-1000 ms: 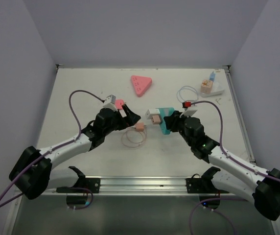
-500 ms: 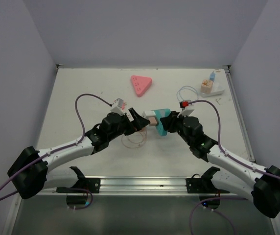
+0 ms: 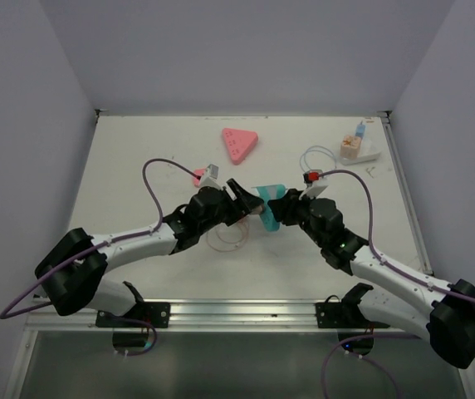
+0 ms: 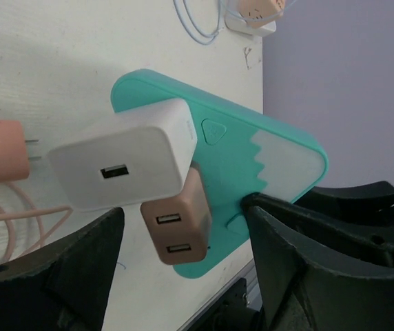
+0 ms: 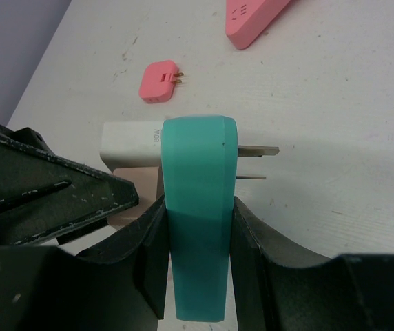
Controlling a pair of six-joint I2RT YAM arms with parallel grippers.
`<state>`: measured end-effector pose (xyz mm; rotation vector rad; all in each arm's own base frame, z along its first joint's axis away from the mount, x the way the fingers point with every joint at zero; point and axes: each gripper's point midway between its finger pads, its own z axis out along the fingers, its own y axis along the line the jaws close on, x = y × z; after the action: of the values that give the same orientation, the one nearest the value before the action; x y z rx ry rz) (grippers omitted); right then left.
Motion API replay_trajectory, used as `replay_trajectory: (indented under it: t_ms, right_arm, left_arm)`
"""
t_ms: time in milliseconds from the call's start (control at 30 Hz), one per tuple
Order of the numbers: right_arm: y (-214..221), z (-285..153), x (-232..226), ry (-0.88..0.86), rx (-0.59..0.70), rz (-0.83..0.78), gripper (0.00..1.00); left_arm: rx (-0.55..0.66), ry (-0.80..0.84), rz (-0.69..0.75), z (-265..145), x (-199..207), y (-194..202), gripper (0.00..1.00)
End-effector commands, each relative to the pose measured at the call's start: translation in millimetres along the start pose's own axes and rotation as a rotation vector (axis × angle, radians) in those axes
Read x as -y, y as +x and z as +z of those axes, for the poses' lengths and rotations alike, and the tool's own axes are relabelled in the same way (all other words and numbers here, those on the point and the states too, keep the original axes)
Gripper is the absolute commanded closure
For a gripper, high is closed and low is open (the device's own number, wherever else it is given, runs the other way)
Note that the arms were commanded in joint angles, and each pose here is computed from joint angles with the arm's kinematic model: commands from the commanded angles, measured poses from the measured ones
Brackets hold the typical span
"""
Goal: Pull the plug off the socket
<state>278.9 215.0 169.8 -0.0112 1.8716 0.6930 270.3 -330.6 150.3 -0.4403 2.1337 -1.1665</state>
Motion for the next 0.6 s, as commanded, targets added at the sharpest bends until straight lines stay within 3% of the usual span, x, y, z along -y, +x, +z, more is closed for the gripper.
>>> replay_trajectory:
  t_ms: [0, 100, 200, 300, 400, 567]
  right_arm:
    - [-52, 0, -39, -0.123, 0.159, 0.062, 1.00]
    - [-51, -1, -40, -0.128, 0.161, 0.062, 1.00]
    - [-51, -1, -34, -0.103, 0.171, 0.062, 1.00]
    - [-49, -1, -27, -0.075, 0.175, 0.052, 1.00]
    - [-45, 0, -20, -0.048, 0.176, 0.051, 1.00]
    - [-40, -2, 18, 0.128, 0.204, 0.047, 1.00]
  left_arm:
    - [0.109, 0.091, -0.044, 6, 40, -26, 0.28]
    - [0.117, 0.079, -0.060, 9, 38, -27, 0.39]
    - [0.105, 0.065, -0.078, 8, 30, -23, 0.64]
    - [0.097, 0.062, -0.099, 5, 23, -19, 0.78]
    - [0.085, 0.063, -0.107, 2, 21, -16, 1.00]
    - [0.089, 0.064, -0.107, -5, 17, -16, 1.00]
